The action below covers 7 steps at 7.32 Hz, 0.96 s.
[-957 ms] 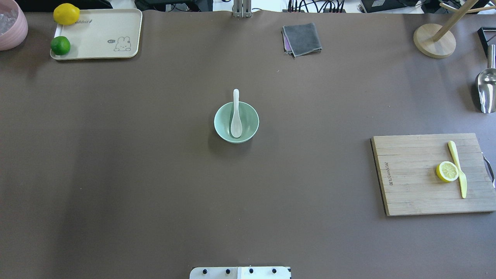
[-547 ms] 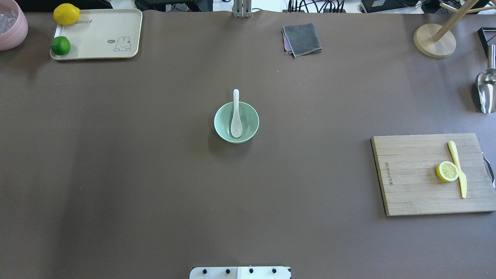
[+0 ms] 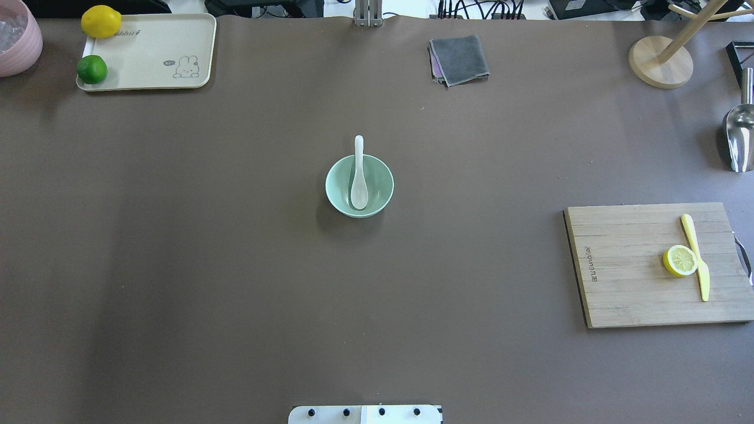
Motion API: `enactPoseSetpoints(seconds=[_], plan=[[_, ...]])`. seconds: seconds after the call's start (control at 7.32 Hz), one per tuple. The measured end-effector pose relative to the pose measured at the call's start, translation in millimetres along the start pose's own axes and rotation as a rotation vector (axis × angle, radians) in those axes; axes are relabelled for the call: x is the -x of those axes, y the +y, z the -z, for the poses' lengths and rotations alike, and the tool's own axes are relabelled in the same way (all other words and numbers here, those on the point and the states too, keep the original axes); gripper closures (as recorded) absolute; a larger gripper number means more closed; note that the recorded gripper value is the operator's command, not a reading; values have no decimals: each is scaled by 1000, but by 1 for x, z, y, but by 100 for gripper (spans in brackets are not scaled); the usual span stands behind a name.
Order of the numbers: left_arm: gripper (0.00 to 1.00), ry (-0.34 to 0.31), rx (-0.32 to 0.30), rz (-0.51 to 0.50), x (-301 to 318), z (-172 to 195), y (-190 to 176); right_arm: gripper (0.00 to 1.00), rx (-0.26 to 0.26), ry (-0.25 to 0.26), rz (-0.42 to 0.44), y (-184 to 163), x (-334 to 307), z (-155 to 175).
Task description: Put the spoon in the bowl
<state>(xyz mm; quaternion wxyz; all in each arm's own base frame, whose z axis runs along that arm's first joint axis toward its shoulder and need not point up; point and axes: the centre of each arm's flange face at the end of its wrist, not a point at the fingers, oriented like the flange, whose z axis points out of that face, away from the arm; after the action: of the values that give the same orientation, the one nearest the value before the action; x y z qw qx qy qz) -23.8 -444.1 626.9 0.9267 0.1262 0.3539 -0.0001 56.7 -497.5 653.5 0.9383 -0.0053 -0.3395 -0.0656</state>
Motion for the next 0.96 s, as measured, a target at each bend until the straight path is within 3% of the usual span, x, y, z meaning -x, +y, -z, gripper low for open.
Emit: enactPoseSetpoints(seconds=[0.41, 0.96], plan=[[2, 3, 27, -6, 16, 29, -1, 0, -9, 0, -12, 0, 0, 0], [2, 4, 45, -1, 20, 32, 3, 0, -17, -2, -10, -2, 2, 3]])
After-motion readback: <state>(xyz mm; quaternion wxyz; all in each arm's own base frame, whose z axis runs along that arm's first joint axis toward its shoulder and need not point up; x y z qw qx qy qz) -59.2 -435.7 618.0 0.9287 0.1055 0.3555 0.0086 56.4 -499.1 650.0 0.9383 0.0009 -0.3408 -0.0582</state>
